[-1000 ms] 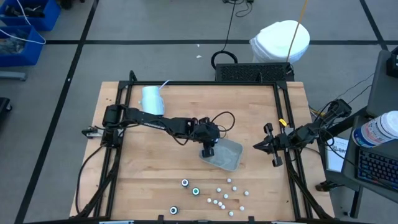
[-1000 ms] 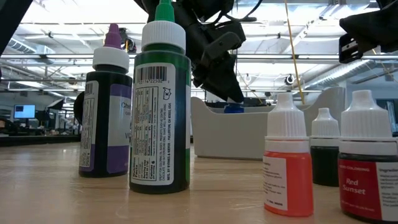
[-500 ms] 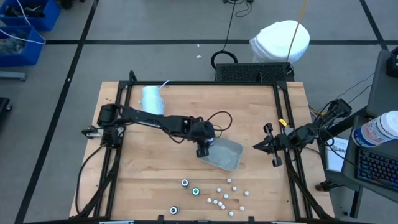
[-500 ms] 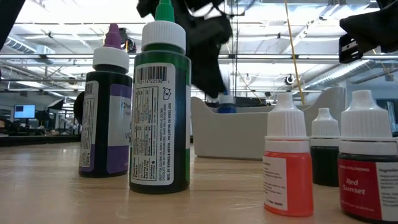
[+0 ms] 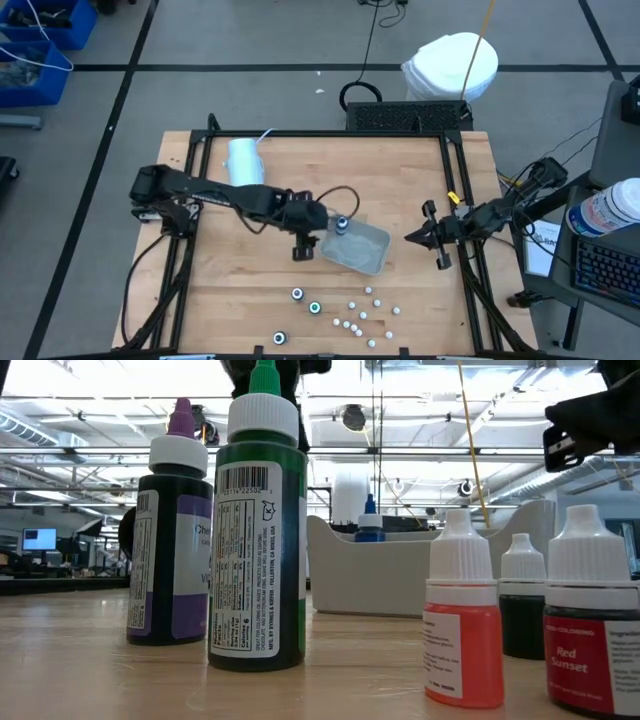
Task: Pick & Place food coloring
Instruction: Adjust the gray bin on the table
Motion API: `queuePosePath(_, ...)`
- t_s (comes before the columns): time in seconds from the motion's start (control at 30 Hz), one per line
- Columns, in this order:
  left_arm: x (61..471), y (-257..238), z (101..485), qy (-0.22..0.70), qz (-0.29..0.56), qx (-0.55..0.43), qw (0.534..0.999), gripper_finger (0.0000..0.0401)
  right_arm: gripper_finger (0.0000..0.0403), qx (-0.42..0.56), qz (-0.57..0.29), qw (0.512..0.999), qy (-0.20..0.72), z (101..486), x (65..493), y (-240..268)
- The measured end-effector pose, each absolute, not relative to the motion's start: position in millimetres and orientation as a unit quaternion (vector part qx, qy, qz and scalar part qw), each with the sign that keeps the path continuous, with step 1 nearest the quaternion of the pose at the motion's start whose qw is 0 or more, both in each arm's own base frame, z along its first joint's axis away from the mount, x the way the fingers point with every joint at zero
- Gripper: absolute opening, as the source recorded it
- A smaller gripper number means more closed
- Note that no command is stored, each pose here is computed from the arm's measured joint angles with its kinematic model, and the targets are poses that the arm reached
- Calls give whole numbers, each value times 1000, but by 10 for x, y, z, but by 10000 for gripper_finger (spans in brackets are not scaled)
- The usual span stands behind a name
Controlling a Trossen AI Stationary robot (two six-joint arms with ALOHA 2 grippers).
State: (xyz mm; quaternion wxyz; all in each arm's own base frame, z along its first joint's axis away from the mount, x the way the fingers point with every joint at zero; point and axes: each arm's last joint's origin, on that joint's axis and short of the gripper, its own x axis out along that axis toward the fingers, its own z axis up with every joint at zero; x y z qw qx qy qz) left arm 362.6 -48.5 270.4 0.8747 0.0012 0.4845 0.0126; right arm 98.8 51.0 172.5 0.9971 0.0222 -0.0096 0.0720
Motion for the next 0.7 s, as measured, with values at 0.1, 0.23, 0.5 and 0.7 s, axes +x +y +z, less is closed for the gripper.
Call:
queuePosePath(0.1,3619,-570,2595,505,37,7,862,111,0,13,63,998,-1,1705,1003,514)
queuePosePath(0.23,3585,-605,2427,522,53,13,851,16,0,30,60,996,53,1606,1016,527)
queuePosePath(0.5,3469,-489,2146,553,107,-5,827,16,0,94,61,979,171,1381,1015,579)
queuePosePath(0.7,3511,-391,2073,533,99,-33,839,9,0,135,66,963,225,1280,1032,627)
